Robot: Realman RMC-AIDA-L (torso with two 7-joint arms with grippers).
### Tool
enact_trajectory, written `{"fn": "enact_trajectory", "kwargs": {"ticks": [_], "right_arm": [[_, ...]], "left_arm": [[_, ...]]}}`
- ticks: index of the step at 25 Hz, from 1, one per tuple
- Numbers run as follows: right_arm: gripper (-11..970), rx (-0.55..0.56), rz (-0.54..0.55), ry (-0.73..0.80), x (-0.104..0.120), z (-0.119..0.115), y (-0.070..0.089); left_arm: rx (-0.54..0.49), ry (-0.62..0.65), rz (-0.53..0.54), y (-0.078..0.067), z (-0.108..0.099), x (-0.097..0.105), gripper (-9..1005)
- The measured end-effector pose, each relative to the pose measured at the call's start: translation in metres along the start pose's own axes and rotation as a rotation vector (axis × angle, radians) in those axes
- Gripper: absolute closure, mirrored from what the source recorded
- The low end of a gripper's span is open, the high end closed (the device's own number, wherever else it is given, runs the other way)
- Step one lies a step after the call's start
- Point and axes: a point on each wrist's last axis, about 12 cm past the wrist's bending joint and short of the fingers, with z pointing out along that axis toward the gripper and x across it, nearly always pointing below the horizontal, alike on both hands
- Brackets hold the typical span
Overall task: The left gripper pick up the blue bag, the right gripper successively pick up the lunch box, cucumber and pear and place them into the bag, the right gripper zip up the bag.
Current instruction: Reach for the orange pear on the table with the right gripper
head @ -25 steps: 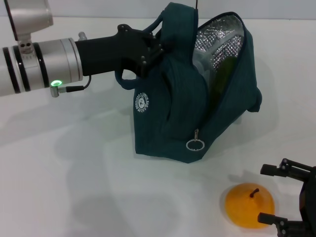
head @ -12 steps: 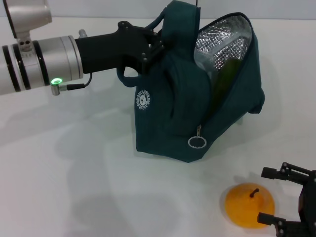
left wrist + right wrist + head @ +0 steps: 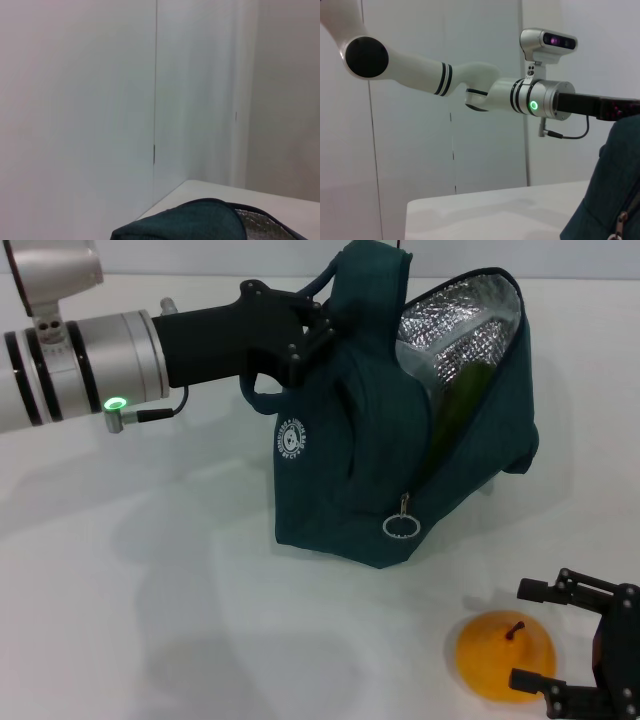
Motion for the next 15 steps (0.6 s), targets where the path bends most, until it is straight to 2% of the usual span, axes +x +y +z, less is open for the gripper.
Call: {"fn": "enact_trajectory", "kwargs": {"ticks": [8, 15], "right_arm": [[190, 0.013, 0.004, 0.01, 0.0023, 0.0029, -0.0007], [462, 0.0, 0.009, 0.03, 0.0048, 0.0051, 0.0003]], "left_arm": [[-0.005, -0.015, -0.005, -0.0002, -0.0011, 0.0003, 922], [-0.006, -0.015, -0.003, 0.0001, -0.0016, 0.0003, 921]]}}
